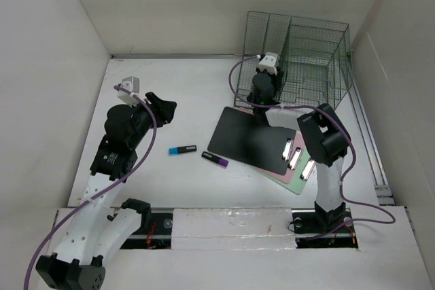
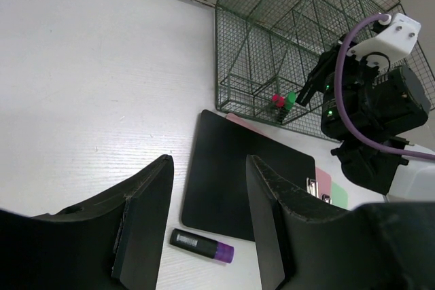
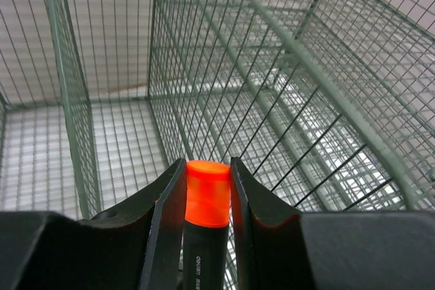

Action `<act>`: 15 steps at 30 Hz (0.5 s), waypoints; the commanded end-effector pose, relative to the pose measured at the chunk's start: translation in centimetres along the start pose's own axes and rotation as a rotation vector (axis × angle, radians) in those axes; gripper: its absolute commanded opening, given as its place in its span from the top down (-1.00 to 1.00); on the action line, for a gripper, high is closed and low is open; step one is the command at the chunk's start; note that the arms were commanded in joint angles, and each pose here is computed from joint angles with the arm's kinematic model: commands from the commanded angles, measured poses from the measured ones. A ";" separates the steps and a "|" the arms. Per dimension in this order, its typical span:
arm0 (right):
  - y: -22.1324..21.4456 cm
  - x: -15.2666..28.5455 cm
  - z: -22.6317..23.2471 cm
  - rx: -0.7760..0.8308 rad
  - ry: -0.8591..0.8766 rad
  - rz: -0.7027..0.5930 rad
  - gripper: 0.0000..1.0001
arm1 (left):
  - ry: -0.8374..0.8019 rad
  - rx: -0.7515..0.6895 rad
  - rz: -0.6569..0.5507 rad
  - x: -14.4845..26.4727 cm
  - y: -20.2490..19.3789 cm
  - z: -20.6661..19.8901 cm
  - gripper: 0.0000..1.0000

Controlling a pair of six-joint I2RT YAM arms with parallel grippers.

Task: Organize the desk

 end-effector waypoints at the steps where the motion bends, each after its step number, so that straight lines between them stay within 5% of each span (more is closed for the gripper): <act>1: 0.7 0.3 -0.5 -0.021 -0.045 -0.025 0.65 | -0.035 -0.018 -0.051 0.2 1.2 -0.6 0.15; 15: 0.4 1.9 1.0 -0.013 0.000 -0.010 0.59 | -0.038 -0.018 -0.051 0.3 1.2 -0.7 0.15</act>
Point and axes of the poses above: each gripper's point midway between its finger pads, its own x axis back along the fingers, its own z axis along the line the jaws close on, y = z × x, the point moved 6 cm from there along x, back along the fingers, and after that the axes turned 4 degrees about -x, right-handed, at the moved point
